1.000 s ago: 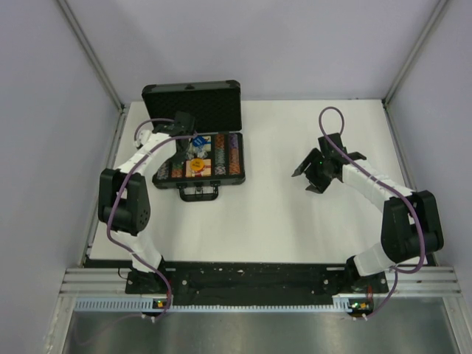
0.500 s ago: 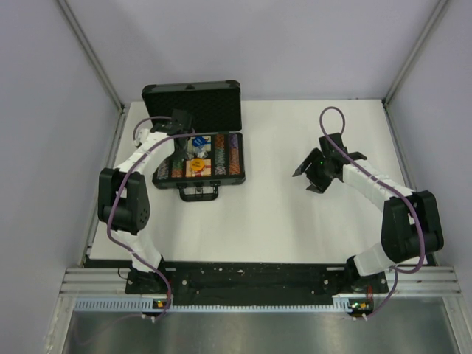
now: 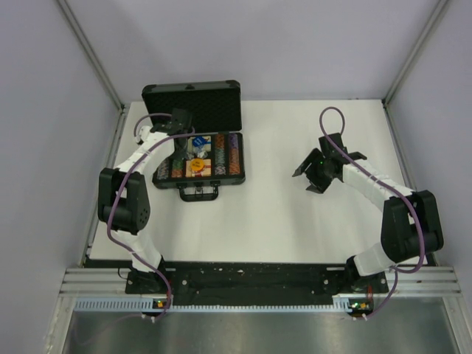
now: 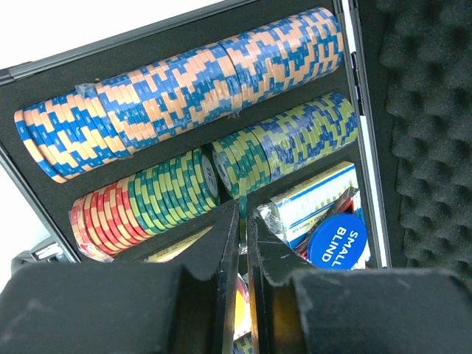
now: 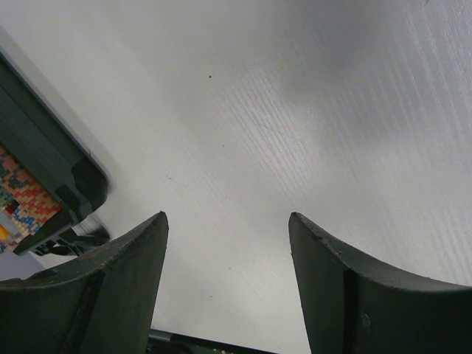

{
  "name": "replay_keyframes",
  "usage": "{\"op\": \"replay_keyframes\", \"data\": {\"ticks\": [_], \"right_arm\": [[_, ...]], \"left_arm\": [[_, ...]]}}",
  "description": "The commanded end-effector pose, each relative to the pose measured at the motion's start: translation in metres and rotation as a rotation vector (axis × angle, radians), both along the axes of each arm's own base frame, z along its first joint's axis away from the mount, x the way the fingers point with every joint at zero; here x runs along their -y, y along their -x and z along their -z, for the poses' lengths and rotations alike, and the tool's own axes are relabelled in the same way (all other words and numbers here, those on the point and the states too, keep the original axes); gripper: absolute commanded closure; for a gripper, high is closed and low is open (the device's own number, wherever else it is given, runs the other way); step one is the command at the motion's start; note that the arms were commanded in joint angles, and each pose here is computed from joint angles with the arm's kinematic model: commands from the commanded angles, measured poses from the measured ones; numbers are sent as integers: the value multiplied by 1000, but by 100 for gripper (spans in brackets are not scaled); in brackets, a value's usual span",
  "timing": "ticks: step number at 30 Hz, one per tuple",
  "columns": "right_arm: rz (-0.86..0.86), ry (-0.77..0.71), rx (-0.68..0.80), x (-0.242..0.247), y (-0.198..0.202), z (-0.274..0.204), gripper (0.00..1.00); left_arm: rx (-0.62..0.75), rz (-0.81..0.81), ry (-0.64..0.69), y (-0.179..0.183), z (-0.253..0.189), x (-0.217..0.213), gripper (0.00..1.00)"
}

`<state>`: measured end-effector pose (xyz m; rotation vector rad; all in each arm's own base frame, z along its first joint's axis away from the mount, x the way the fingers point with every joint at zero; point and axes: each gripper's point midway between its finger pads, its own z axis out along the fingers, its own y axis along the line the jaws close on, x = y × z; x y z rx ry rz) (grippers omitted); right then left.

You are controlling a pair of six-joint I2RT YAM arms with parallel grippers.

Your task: Pack up texas hold em set

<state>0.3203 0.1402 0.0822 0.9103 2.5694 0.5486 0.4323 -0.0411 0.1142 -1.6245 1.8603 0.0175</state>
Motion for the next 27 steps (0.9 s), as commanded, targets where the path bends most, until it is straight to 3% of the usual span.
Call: {"op": "replay_keyframes", "data": {"ticks": [1, 9, 14, 16, 18, 27], "right_arm": [[3, 0, 18, 2, -6, -4, 34], [4, -4, 14, 1, -5, -3, 34], [4, -5, 11, 2, -5, -2, 34], [4, -5, 11, 2, -4, -2, 34], [3, -5, 10, 1, -4, -2, 34], [1, -4, 10, 1, -4, -2, 34]], "left_arm": [[81, 19, -11, -12, -29, -2, 84], [63, 7, -8, -3, -24, -4, 83], [48, 16, 1, -2, -17, -1, 87], [45, 20, 0, -3, -16, -1, 97], [42, 23, -2, -3, -15, -1, 100], [86, 24, -18, -2, -36, -5, 100]]}}
